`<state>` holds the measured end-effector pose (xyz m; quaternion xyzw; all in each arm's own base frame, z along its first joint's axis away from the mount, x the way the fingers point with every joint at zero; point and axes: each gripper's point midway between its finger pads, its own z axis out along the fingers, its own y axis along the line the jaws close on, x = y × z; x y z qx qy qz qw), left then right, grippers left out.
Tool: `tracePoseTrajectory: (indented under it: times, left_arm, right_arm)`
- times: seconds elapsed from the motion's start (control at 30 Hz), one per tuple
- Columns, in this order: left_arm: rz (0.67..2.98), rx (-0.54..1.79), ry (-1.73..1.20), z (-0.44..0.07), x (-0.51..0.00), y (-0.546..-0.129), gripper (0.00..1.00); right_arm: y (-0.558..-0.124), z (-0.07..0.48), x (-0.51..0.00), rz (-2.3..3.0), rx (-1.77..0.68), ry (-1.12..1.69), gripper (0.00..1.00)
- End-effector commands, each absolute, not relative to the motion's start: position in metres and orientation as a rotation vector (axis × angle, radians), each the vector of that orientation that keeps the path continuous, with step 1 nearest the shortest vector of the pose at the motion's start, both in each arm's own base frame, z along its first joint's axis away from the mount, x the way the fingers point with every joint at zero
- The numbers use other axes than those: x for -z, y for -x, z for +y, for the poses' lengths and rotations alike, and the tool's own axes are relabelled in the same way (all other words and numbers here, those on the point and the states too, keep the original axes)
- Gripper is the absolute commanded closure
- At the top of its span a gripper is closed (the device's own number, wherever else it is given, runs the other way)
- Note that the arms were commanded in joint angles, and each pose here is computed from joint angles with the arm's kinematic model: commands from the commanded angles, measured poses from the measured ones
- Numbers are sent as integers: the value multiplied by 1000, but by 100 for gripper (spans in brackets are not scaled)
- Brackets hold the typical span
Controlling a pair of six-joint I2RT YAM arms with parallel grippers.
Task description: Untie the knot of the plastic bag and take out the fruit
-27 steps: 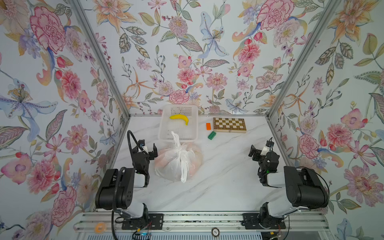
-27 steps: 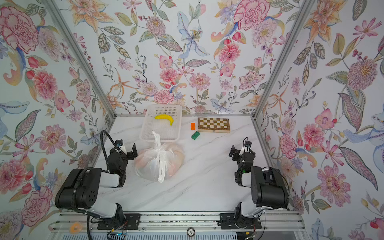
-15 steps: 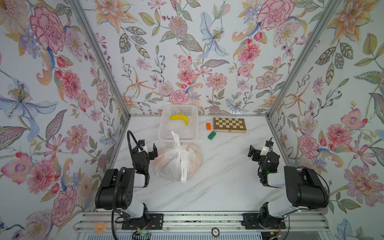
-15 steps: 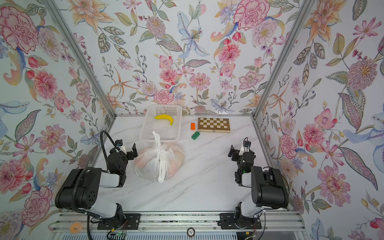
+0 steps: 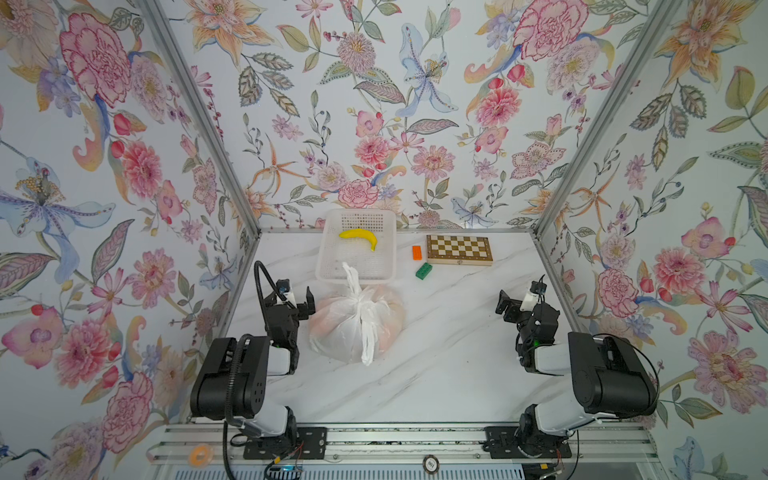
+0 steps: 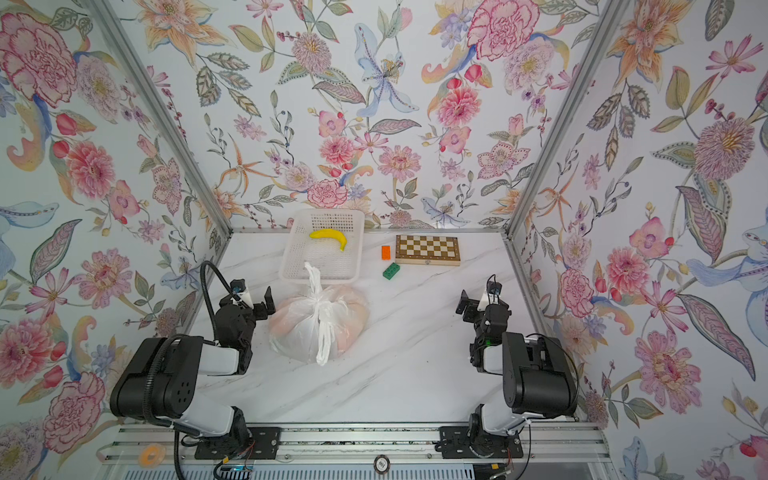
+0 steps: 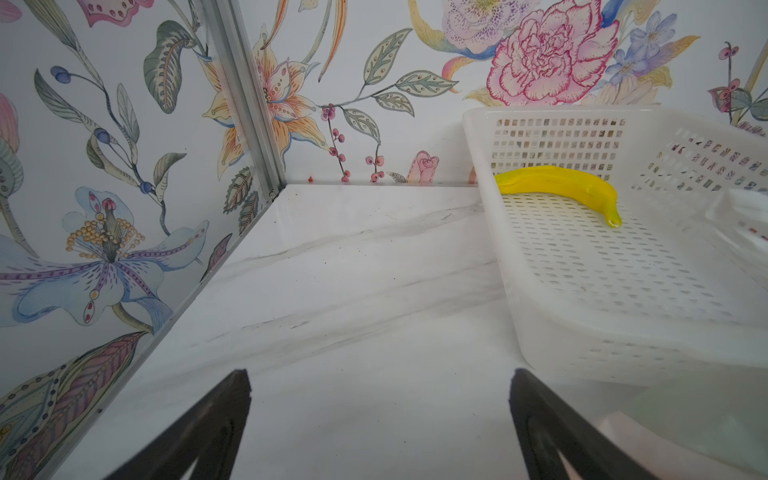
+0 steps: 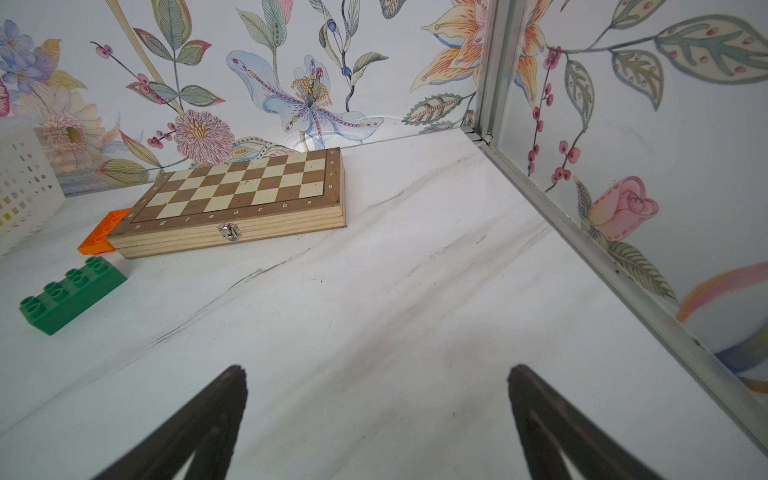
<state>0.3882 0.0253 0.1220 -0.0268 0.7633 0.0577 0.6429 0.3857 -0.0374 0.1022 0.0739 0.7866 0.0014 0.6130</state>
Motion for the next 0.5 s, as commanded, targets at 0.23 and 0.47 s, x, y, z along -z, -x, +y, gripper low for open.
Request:
tracePoseTrajectory:
  times: [0.23,0.47]
  left_arm:
    - [1730,-109,53,21,-122,-388,1]
    - [1722,-114,60,22,-125,-386,1]
  right_arm:
    - [-385,-34,-113,1798,-12,-152,1]
    - [-382,-33,-134,1828,-29,-174,1]
